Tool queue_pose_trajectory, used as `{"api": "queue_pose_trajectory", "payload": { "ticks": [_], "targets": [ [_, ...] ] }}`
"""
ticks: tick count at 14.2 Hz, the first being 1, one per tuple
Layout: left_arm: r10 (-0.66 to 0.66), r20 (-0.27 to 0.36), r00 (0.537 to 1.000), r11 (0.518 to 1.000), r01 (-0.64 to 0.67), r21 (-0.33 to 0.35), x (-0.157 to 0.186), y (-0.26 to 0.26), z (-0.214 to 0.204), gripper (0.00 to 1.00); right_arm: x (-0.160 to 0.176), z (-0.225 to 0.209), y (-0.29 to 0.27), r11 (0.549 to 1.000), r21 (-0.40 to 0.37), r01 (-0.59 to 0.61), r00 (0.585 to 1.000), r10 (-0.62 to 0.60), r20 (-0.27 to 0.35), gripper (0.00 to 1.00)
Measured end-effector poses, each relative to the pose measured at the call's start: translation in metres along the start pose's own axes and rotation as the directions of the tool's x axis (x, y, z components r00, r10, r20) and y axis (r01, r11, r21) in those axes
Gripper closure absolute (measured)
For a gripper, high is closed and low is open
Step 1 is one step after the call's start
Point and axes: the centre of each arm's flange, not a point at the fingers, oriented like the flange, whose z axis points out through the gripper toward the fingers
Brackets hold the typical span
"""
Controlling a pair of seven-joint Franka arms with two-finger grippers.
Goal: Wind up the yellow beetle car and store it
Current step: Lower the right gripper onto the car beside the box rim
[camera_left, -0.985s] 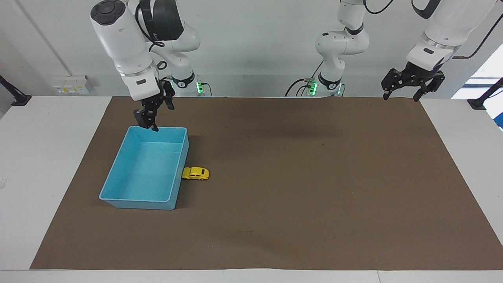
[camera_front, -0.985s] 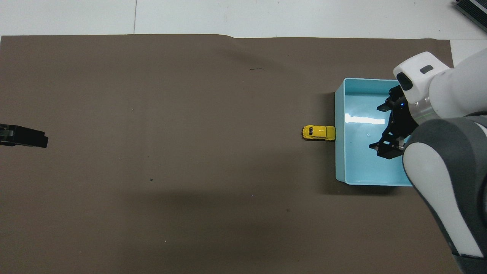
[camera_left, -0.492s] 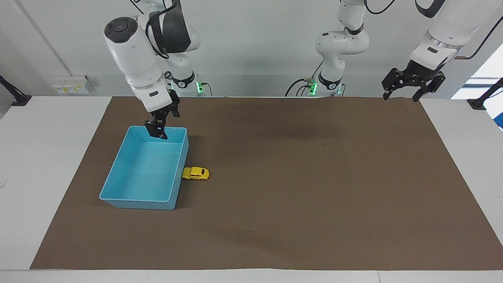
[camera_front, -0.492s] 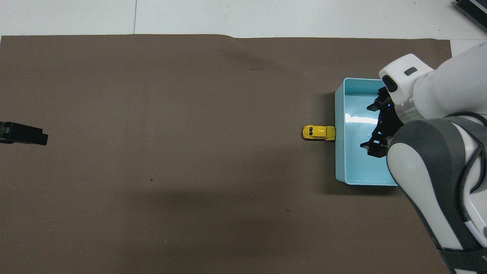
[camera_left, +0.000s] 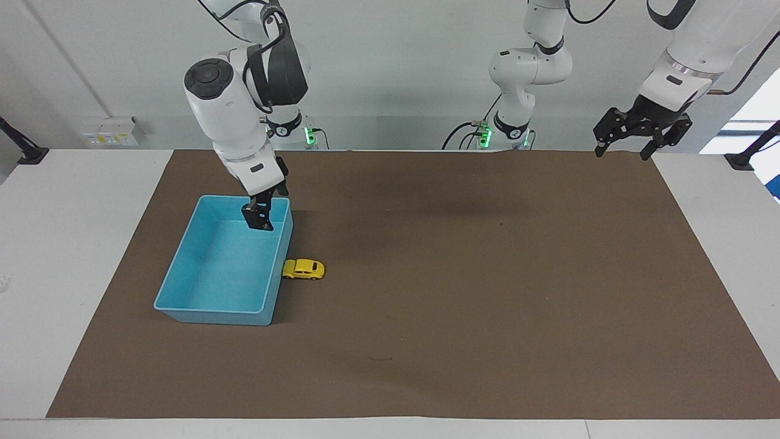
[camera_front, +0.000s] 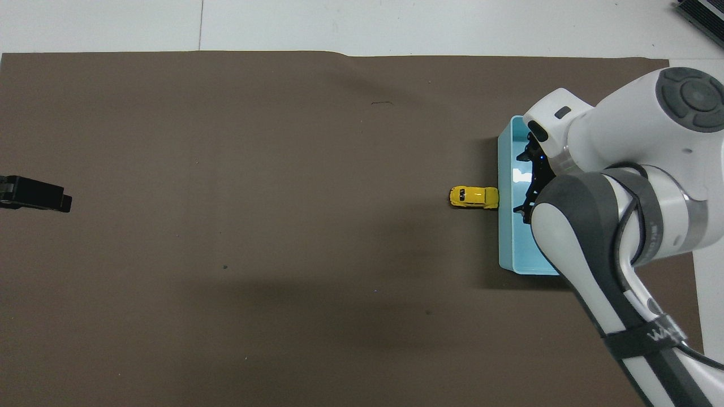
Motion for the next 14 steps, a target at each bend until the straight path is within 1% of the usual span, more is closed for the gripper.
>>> {"api": "queue_pose_trajectory", "payload": {
  "ticks": [2, 5, 8, 14],
  "targets": [
    [-0.020, 0.000, 1.000, 1.000, 0.020, 0.000, 0.003, 0.002, 0.002, 0.00, 0.008, 0.007, 0.002, 1.000, -0.012, 0.014, 1.000, -0.014, -0.004, 0.00],
    [-0.048, 0.000, 0.999, 0.999, 0.048, 0.000, 0.003, 0.005, 0.002, 0.00, 0.016, 0.033, 0.010, 1.000, -0.013, 0.023, 1.000, -0.023, -0.004, 0.00],
    [-0.051, -0.001, 0.999, 0.999, 0.051, 0.000, 0.003, 0.004, 0.002, 0.00, 0.018, 0.048, 0.014, 0.999, -0.006, 0.035, 0.999, -0.035, -0.001, 0.00],
    [-0.054, -0.001, 0.999, 0.999, 0.054, 0.000, 0.003, 0.003, 0.002, 0.00, 0.020, 0.075, 0.021, 0.998, -0.030, 0.052, 0.999, -0.053, -0.007, 0.00]
  ]
}}
